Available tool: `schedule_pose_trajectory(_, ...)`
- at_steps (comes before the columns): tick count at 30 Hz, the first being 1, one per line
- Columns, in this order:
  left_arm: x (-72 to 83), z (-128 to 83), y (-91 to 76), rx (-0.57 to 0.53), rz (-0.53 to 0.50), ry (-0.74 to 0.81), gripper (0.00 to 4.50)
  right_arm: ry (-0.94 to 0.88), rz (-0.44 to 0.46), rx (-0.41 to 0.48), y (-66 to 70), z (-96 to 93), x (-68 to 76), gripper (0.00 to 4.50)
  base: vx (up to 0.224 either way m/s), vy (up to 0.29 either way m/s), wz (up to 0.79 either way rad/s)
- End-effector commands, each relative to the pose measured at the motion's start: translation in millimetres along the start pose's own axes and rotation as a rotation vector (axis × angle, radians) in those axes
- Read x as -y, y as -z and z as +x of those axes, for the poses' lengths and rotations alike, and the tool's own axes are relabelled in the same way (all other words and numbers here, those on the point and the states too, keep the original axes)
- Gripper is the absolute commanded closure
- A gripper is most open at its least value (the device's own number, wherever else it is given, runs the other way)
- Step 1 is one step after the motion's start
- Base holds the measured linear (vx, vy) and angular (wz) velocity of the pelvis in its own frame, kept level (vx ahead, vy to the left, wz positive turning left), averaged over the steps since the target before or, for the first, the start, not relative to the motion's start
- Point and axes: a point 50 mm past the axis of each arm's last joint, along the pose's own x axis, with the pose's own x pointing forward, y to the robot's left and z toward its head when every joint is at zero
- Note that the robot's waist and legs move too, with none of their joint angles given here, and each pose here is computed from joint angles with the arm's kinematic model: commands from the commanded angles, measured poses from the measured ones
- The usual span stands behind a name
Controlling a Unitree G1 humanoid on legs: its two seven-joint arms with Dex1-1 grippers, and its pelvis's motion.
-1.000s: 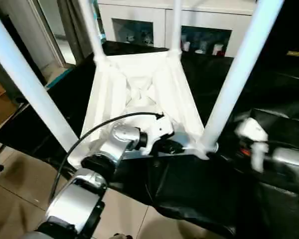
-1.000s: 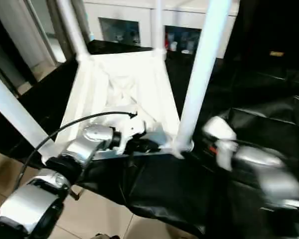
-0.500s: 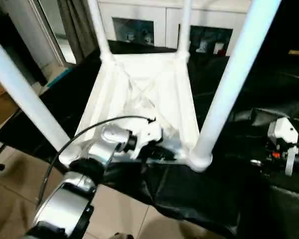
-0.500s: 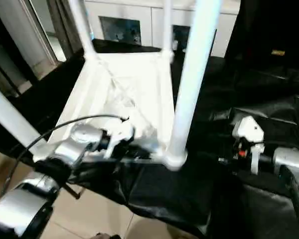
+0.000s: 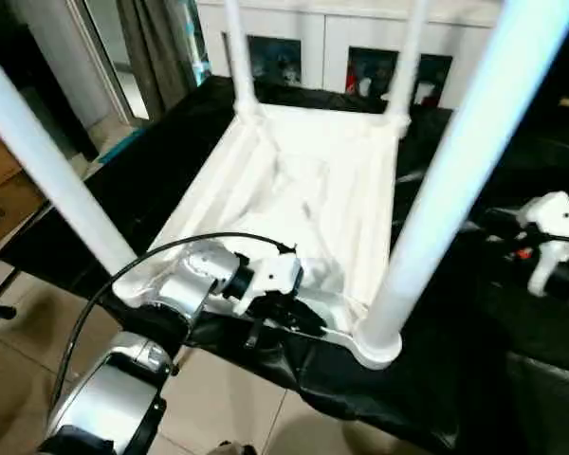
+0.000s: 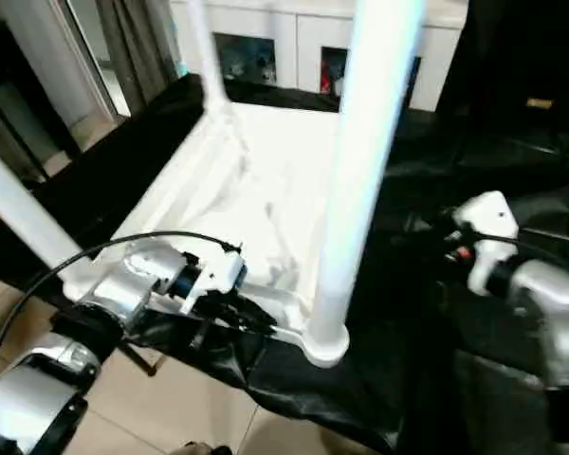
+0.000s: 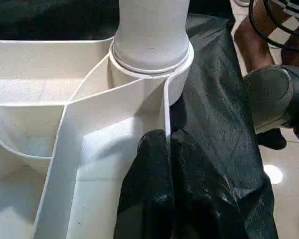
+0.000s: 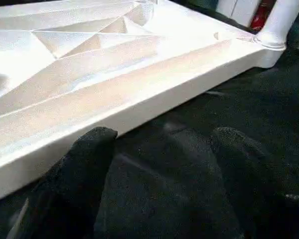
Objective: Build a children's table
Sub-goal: Rotate leg to tighten
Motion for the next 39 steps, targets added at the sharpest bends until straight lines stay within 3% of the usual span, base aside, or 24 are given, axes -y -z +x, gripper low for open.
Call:
schedule_pose_trajectory(1,-3.9,3.3,-13.7,0.008,0.081,0.051,4.50,0.003,-0.011,-0.001,0.2,0.8,-2.9,1.07,0.000,0.000,0.00)
schedule_pose_trajectory(7,0.8,3.8,-13.1,-0.004,0.138,0.090,4.50,0.004,0.040,0.029,7.0,11.4,-19.3,1.07,0.000,0.000,0.00)
schedule_pose_trajectory(9,5.1,4.8,-11.9,-0.016,0.184,0.114,4.50,0.050,0.088,0.078,7.3,22.4,-27.2,1.07,0.000,0.000,0.00)
schedule_pose_trajectory(15,3.6,-1.9,-13.7,-0.048,0.294,0.100,4.50,0.149,0.170,0.178,2.5,37.9,-35.3,1.07,0.000,0.000,0.00)
schedule_pose_trajectory(20,-1.2,-10.1,-14.4,-0.078,0.304,0.058,4.50,0.157,0.197,0.205,0.6,42.4,-40.1,1.07,0.000,0.000,0.00)
schedule_pose_trajectory(21,-4.1,-14.5,-14.3,-0.090,0.299,0.024,4.06,0.159,0.203,0.210,0.3,44.4,-42.0,0.95,0.000,0.000,0.00)
schedule_pose_trajectory(22,-5.9,-18.2,-14.1,-0.091,0.290,0.001,3.95,0.164,0.211,0.214,0.3,46.1,-43.9,0.95,0.000,0.000,0.00)
schedule_pose_trajectory(26,-7.5,-24.7,-14.2,-0.065,0.278,-0.040,3.85,0.190,0.225,0.219,0.9,48.4,-47.5,0.95,0.000,0.000,0.00)
schedule_pose_trajectory(30,-7.0,-30.6,-16.1,-0.021,0.274,-0.082,3.45,0.207,0.245,0.226,0.8,49.0,-51.1,0.95,0.000,0.000,0.00)
schedule_pose_trajectory(32,-3.1,-46.0,-16.1,0.083,0.212,-0.225,3.20,0.226,0.256,0.239,-3.8,49.8,-56.4,0.95,0.000,0.000,0.00)
schedule_pose_trajectory(36,-0.6,-51.5,-11.2,0.126,0.150,-0.331,2.97,0.229,0.238,0.244,-7.8,49.6,-58.6,0.95,0.000,0.000,0.00)
schedule_pose_trajectory(39,-9.8,-74.3,-2.8,0.201,0.056,-0.777,2.61,0.324,0.187,0.243,-14.7,48.8,-56.1,0.95,0.000,0.000,0.00)
